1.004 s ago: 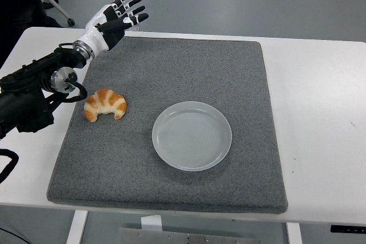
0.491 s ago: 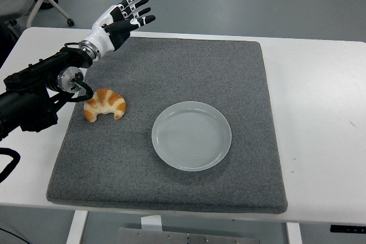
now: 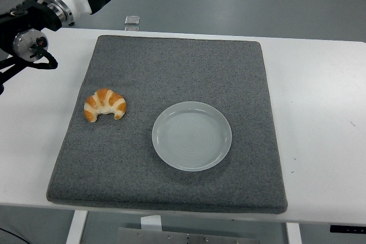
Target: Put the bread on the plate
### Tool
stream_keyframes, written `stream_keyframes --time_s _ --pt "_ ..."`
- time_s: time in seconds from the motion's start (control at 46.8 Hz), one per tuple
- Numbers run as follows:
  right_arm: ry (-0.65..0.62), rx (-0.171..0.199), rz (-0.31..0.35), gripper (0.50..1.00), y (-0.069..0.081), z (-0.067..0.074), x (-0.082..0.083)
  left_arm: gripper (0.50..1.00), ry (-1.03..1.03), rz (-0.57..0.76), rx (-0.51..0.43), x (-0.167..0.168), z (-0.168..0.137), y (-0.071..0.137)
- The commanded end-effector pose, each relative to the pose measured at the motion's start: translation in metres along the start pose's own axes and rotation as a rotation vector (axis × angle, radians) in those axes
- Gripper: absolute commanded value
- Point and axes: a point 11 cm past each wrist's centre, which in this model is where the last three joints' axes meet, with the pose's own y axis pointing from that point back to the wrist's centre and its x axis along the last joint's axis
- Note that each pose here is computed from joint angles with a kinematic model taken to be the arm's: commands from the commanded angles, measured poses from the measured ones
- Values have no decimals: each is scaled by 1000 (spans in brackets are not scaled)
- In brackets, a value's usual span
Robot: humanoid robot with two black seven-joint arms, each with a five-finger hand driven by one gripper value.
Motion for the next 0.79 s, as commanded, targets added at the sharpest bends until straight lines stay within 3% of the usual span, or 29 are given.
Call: stream_keyframes --time_s 0.0,0.342,0.534,0.769 --pt "0 0 0 930 0 0 0 988 -61 -23 54 -10 3 -1" --pt "0 0 0 930 0 0 0 988 -440 -146 298 -30 0 11" --pt "0 0 0 930 0 0 0 988 -602 -194 358 -26 -3 27" --pt "0 1 0 930 0 -1 0 988 -845 -231 357 -1 1 56"
